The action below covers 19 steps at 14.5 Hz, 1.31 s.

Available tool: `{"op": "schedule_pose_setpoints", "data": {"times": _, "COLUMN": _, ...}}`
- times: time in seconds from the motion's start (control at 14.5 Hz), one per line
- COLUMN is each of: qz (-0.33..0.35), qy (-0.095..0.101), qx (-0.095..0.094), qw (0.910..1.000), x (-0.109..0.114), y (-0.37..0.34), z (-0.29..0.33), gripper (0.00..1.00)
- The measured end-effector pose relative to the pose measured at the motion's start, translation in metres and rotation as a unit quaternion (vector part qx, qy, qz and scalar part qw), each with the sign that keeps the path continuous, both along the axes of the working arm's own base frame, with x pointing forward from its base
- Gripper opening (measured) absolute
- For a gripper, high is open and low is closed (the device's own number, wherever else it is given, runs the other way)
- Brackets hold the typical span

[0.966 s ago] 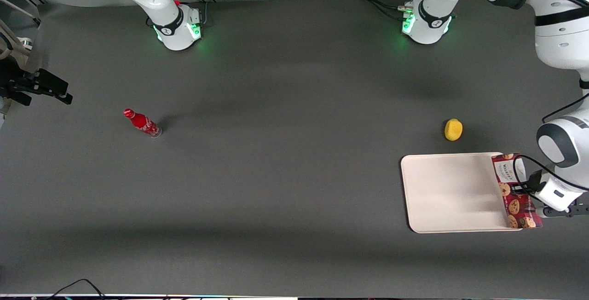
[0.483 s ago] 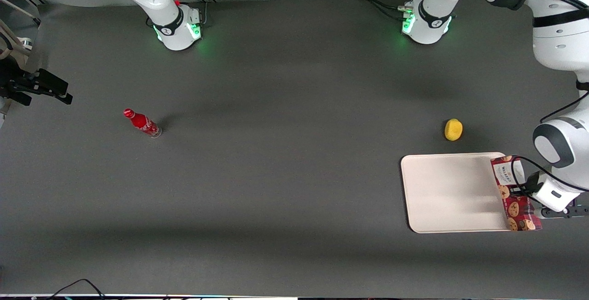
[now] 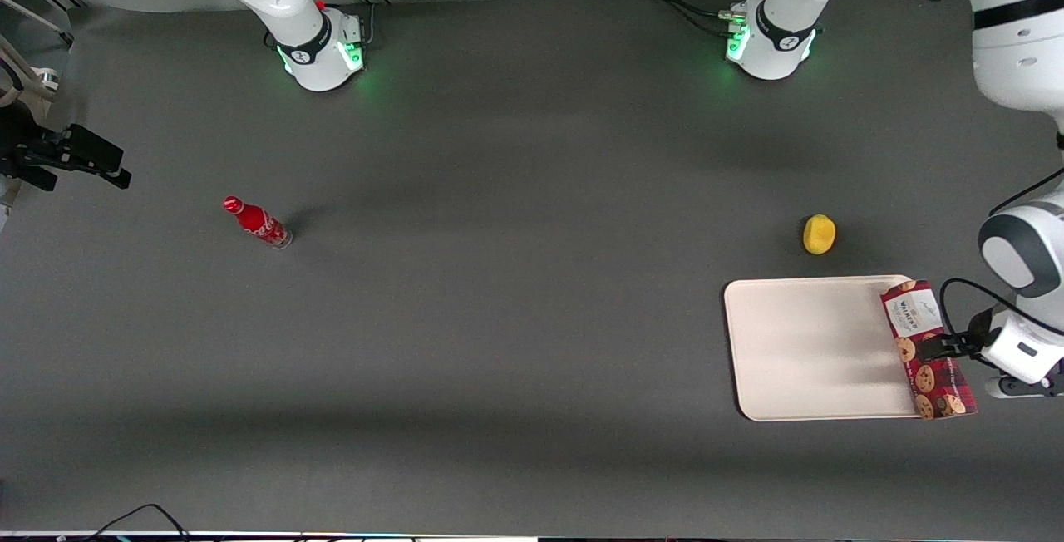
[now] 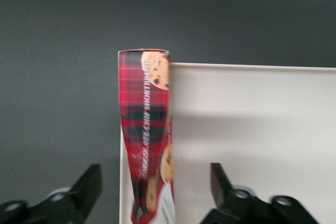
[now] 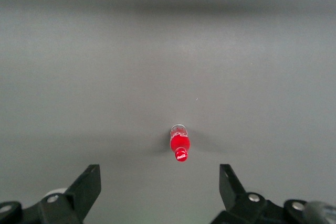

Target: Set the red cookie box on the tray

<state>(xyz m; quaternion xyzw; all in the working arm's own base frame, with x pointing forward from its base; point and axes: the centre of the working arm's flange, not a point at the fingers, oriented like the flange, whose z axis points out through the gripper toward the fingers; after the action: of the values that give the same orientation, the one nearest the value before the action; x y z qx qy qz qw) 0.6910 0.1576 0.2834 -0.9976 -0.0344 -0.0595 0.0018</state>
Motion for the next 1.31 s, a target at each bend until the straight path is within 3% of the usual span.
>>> {"op": "schedule_pose_setpoints", "data": {"times": 0.07, "qz": -0.002, "qy": 0.006, "qx": -0.009, "qw": 0.9999, "x": -0.002, "y": -0.005, "z": 0.019, "gripper": 1.00}}
{"op": "schedule_pose_setpoints", "data": {"times": 0.41, "qz": 0.006, "qy": 0.019, "qx": -0.046, "qw": 0.9988, "x": -0.022, "y": -0.061, "z": 0.143, "gripper": 1.00}}
{"op": "schedule_pose_setpoints", "data": {"times": 0.62, "qz": 0.011, "qy": 0.041, "qx": -0.030, "qw": 0.9986, "x": -0.044, "y": -0.120, "z": 0.204, "gripper": 1.00}}
{"op": "schedule_pose_setpoints", "data": {"times": 0.9, "qz": 0.006, "qy": 0.049, "qx": -0.018, "qw": 0.9986, "x": -0.088, "y": -0.174, "z": 0.281, "gripper": 1.00}}
{"op": "schedule_pose_setpoints", "data": {"times": 1.31, "qz": -0.021, "qy": 0.011, "qx": -0.016, "qw": 0.9996, "x": -0.139, "y": -0.169, "z": 0.363, "gripper": 1.00}}
